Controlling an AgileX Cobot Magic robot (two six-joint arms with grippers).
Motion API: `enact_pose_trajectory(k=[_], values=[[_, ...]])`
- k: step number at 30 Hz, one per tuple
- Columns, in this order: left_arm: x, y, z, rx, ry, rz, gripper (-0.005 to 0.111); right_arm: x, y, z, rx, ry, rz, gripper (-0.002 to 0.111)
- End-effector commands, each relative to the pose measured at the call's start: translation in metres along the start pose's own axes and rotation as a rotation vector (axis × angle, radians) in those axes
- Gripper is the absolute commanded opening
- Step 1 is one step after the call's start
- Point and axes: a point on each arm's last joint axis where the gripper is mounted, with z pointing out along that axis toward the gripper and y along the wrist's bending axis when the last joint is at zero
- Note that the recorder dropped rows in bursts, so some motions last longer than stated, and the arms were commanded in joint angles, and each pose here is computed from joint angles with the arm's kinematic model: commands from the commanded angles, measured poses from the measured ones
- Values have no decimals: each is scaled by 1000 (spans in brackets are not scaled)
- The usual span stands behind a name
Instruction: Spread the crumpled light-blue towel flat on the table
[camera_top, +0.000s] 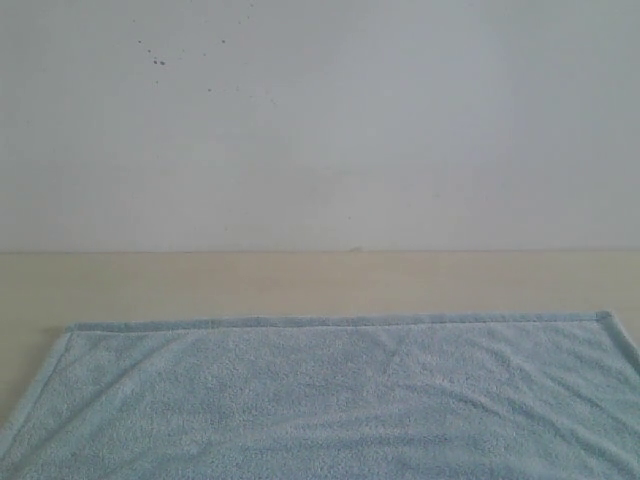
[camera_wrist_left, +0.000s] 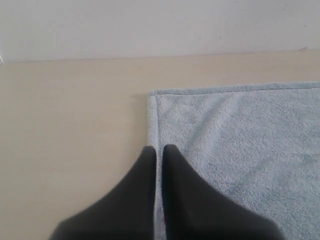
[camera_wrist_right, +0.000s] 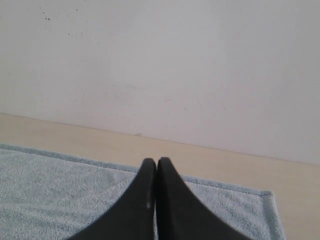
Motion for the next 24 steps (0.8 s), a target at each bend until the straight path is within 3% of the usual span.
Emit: enact_pose_trajectory(k=[1,5,24], values=[[0,-3,0,34,-9,-92,4,0,0,0,-1,-5,-5,0],[-1,-6,0,69,-12,-190,4,0,0,0,-1,-5,-5,0],[-1,-6,0,70,-18,-190,4,0,0,0,-1,-5,-5,0]])
